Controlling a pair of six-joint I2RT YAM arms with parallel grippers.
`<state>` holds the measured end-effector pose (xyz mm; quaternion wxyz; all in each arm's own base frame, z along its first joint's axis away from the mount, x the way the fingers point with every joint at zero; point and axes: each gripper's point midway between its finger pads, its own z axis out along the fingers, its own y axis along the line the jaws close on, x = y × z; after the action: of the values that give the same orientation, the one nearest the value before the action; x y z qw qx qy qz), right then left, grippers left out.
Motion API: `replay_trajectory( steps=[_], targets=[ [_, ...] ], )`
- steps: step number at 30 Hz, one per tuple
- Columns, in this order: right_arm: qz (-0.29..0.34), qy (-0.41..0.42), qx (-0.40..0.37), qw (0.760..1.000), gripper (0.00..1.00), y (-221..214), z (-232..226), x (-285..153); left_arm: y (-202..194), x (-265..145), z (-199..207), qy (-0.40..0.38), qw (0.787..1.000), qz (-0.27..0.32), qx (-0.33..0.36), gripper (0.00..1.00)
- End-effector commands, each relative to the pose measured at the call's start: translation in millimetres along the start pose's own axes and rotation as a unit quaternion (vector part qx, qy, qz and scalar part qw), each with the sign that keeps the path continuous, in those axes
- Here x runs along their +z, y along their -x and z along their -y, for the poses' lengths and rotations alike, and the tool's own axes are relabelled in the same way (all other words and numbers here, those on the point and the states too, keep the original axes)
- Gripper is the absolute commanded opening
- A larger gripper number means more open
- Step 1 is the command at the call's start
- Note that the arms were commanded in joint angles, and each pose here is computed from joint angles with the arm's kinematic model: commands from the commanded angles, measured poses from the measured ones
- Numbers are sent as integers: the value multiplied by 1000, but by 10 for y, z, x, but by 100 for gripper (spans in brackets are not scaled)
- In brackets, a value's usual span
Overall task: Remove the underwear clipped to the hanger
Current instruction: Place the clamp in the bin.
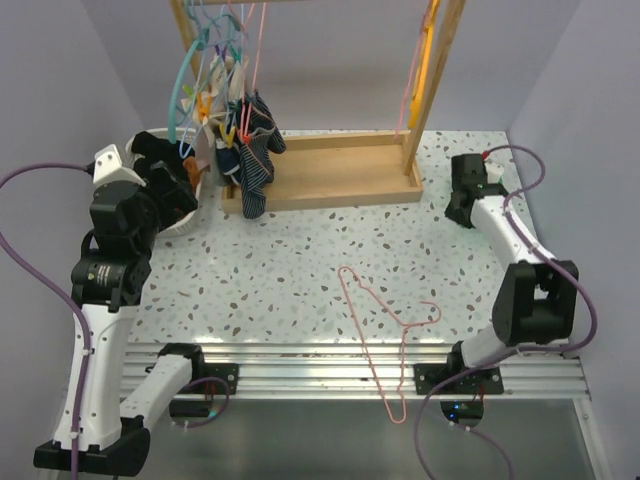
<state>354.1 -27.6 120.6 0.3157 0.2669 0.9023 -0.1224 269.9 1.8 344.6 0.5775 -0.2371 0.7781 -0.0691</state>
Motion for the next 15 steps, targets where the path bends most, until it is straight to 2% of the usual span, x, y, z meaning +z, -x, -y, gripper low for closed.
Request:
replay_trajectory(
  steps=[1, 2, 5, 8, 9, 10, 11, 13, 15],
  targets=[
    [37, -6, 69, 997, 0, 655, 88, 163, 49, 29, 162, -35, 999, 9, -17, 100],
    [54, -4, 85, 995, 0, 877, 84, 150, 31, 43, 161, -34, 999, 6, -18, 100],
    [52, -11, 105, 993, 0, 1151, 123, 346, -2, 60, 175, -38, 999, 1, -20, 100],
    [40, -4, 100, 994, 0, 1280, 59, 525, -14, 82, 169, -36, 999, -1, -19, 100],
    [38, -5, 99, 994, 4, 1304, 54, 555, -6, 85, 170, -35, 999, 0, -19, 100],
    [34, -6, 98, 995, 23, 1307, 44, 598, -2, 92, 171, -35, 999, 1, -18, 100],
    [34, 1, 94, 995, 33, 1325, 0, 637, -6, 102, 167, -33, 999, 0, -17, 100],
    [33, 8, 92, 995, 53, 1345, -26, 658, 14, 108, 173, -32, 999, 1, -17, 100],
    [35, 21, 86, 995, 63, 1373, -46, 603, 29, 109, 181, -33, 999, 3, -17, 100]
  ],
)
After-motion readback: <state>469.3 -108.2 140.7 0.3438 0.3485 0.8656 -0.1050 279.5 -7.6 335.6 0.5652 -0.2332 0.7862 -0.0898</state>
